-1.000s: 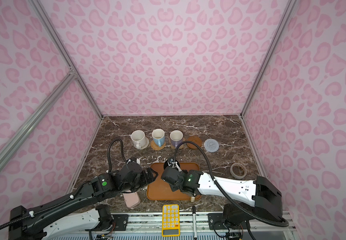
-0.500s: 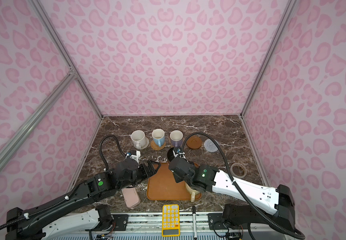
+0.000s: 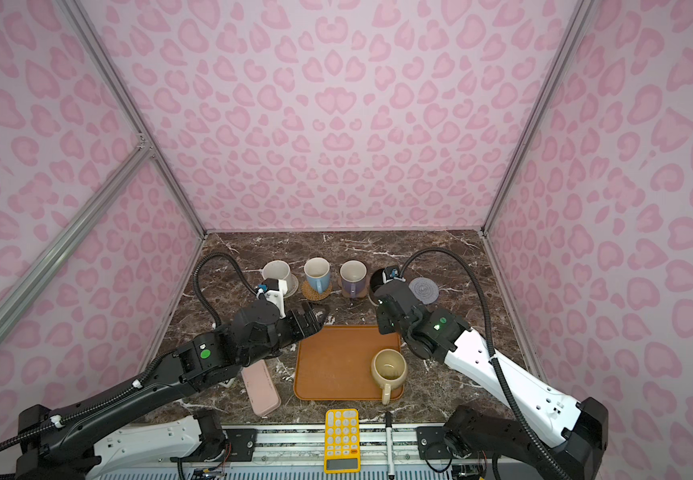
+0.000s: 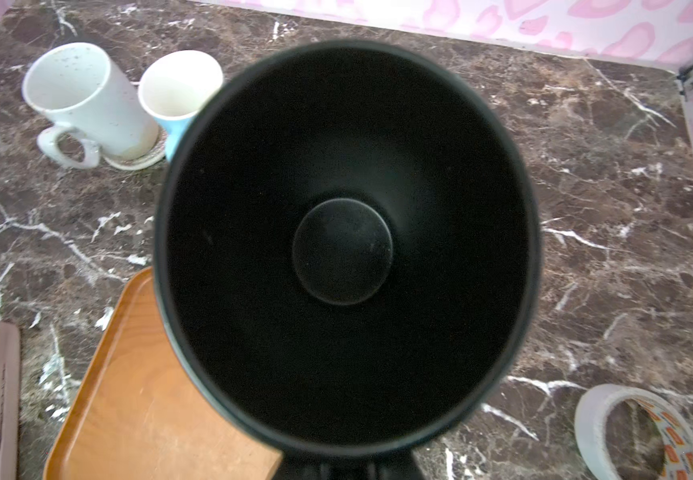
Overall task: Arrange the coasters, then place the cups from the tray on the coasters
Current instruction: 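Carry the black mug toward the round wooden coaster with the right gripper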
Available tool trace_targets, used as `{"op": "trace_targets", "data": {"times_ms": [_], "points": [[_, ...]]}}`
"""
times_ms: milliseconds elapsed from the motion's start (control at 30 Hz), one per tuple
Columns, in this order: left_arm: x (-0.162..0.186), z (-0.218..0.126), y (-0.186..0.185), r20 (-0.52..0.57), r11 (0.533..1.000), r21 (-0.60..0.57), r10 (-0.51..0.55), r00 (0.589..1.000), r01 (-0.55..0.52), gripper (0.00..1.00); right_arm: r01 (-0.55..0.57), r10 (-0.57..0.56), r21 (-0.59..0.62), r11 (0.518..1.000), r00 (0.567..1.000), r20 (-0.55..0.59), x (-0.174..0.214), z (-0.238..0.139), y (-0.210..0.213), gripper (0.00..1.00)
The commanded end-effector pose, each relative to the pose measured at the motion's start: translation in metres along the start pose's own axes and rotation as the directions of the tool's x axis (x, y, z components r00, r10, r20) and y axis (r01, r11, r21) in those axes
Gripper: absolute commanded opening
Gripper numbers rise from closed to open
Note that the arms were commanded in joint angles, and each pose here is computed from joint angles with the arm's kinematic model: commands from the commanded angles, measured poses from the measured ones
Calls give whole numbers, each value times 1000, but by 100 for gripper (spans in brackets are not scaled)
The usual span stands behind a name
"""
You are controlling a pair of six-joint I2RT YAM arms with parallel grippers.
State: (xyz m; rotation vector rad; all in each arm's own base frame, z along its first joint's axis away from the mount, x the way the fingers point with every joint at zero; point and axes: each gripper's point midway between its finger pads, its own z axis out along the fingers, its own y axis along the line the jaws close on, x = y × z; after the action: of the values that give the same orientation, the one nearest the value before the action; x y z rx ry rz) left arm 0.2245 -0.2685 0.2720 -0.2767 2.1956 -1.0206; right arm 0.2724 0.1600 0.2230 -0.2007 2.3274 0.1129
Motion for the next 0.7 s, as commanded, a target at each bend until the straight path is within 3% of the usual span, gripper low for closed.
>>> {"op": "trace_targets", "data": {"times_ms": [0, 233, 667], "points": [[-20, 2, -23, 54, 998, 52, 42, 998, -45, 97, 0, 0, -13, 1000, 999, 42, -19, 4, -5, 0], [-45, 15, -39, 61, 993, 97, 62, 996, -67, 97, -87, 87, -10, 996, 996, 2, -32, 33, -32, 0], [-70, 61, -46, 39, 994, 75, 77, 996, -79, 97, -135, 138, 65, 989, 989, -46, -58, 90, -58, 0]]}}
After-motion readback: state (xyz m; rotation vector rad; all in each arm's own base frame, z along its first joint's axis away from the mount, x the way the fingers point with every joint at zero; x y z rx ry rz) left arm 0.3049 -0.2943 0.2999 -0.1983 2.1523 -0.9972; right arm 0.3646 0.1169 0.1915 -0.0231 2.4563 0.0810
